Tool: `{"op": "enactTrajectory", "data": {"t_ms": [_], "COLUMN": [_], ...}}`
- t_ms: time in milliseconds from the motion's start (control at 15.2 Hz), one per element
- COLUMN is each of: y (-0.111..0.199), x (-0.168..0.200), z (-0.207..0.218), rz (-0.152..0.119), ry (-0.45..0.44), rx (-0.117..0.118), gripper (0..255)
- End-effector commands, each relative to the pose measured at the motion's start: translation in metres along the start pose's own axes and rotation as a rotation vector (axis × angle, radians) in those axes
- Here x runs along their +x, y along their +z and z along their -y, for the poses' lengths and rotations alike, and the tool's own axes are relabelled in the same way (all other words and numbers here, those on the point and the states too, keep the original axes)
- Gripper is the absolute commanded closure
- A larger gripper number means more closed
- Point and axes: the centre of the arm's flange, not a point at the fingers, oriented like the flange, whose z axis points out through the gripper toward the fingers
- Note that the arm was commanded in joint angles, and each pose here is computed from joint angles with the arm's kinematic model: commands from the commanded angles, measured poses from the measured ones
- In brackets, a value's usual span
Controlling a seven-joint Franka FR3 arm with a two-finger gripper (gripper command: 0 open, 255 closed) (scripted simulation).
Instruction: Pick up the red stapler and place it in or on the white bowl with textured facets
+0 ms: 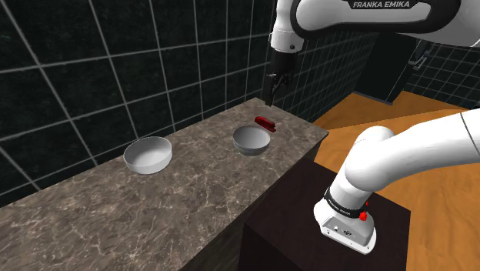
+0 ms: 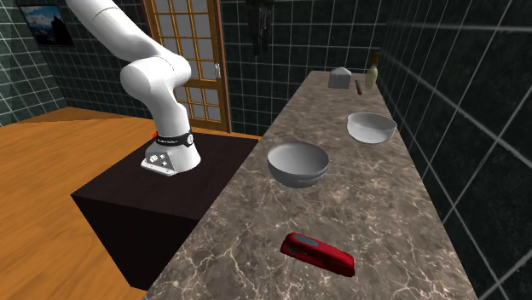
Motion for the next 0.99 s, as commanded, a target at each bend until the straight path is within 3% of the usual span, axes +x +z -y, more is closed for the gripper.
{"op": "enactTrajectory", "data": {"t_ms": [0,924], "y": [0.0,0.117], "x": [0.0,0.068], "z": [0.0,-0.122], "rz": [0.0,-0.032], "ry": [0.0,0.063], "rx": [0.0,-0.006], "gripper": [0,0]}}
